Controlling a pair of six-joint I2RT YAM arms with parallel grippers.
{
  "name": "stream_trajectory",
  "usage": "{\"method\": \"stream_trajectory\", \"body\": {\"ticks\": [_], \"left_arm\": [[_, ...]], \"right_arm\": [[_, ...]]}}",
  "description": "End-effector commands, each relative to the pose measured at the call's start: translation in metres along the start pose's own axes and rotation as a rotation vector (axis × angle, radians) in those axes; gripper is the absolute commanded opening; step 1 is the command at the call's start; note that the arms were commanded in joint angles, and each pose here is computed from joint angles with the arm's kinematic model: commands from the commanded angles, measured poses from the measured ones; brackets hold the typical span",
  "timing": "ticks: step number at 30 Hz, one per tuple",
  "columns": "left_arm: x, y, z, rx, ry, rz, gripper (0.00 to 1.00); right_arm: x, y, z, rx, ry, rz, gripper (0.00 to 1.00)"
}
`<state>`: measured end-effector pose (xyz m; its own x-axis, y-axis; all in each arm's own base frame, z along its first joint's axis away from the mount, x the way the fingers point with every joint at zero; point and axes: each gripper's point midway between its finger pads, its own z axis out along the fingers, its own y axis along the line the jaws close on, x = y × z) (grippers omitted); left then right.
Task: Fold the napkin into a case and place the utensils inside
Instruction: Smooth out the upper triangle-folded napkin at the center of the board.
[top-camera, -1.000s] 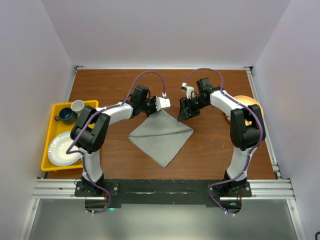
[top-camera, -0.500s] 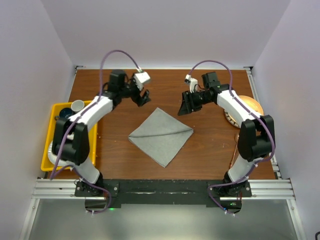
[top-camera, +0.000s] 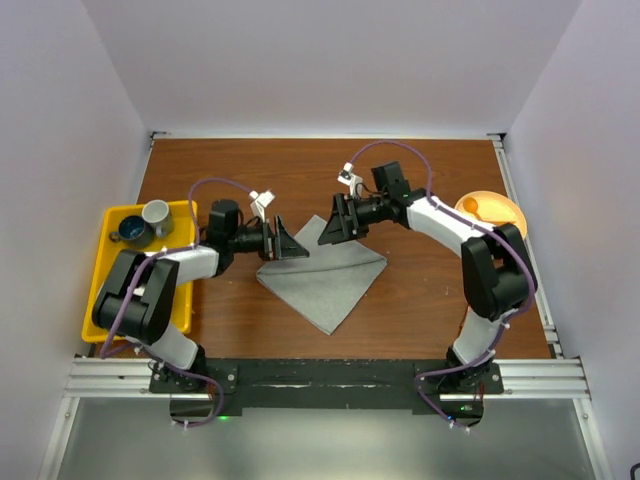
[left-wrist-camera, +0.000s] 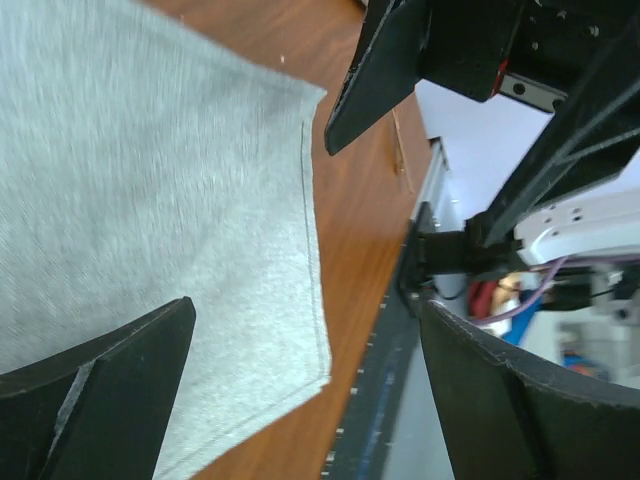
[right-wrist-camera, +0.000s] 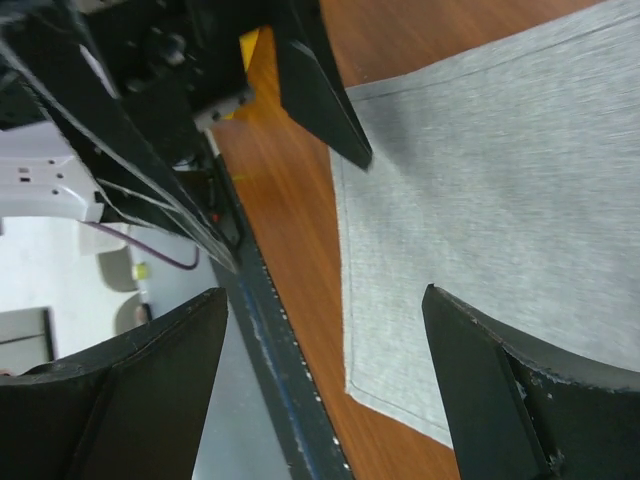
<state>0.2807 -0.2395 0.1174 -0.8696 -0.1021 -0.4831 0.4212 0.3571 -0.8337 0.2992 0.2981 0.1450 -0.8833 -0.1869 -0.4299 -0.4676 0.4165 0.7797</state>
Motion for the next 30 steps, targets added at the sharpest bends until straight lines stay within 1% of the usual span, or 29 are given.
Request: {"method": "stream_trajectory", "body": {"ticks": [1,3,4,8,10,11,12,13,15,16,19,20,24,26,30], "left_arm": [[-0.015,-0.026,0.006,0.111,-0.050,-0.044,1.00],[-0.015,-0.020,0.010,0.102,-0.042,-0.060,1.00],[-0.011,-0.011,0.013,0.090,-0.026,-0.093,1.00],[0.002,0.004,0.016,0.071,0.005,-0.151,1.00],[0.015,0.013,0.017,0.062,0.040,-0.171,1.00],[0.027,0.020,0.015,0.039,0.070,-0.210,1.00],[0.034,0.026,0.015,0.024,0.086,-0.191,1.00],[0.047,0.039,0.013,-0.022,0.116,-0.237,1.00],[0.060,0.054,0.011,-0.056,0.143,-0.239,1.00],[0.069,0.066,0.010,-0.079,0.154,-0.280,1.00],[0.082,0.082,0.007,-0.106,0.162,-0.335,1.00],[0.083,0.084,0.007,-0.108,0.166,-0.339,1.00],[0.085,0.089,0.007,-0.109,0.173,-0.338,1.00],[0.086,0.084,0.005,-0.088,0.175,-0.330,1.00],[0.077,0.066,-0.002,-0.053,0.147,-0.265,1.00]], "right_arm": [[-0.007,-0.002,0.014,-0.055,-0.019,0.034,0.84],[0.003,-0.015,0.021,-0.045,0.013,0.059,0.84],[0.008,-0.019,0.023,-0.046,0.029,0.067,0.83],[0.032,-0.038,0.028,-0.023,0.088,0.105,0.82],[0.042,-0.048,0.032,-0.011,0.114,0.115,0.83],[0.047,-0.053,0.032,-0.003,0.126,0.122,0.82],[0.050,-0.057,0.033,0.003,0.132,0.130,0.82],[0.054,-0.061,0.033,0.008,0.140,0.143,0.82],[0.062,-0.071,0.035,0.019,0.153,0.169,0.82],[0.065,-0.074,0.036,0.022,0.160,0.176,0.82],[0.077,-0.094,0.035,0.043,0.171,0.230,0.82],[0.084,-0.101,0.034,0.048,0.185,0.263,0.82],[0.091,-0.116,0.025,0.063,0.178,0.304,0.81],[0.090,-0.116,0.021,0.063,0.173,0.309,0.80],[0.085,-0.112,0.017,0.058,0.163,0.289,0.80]]}}
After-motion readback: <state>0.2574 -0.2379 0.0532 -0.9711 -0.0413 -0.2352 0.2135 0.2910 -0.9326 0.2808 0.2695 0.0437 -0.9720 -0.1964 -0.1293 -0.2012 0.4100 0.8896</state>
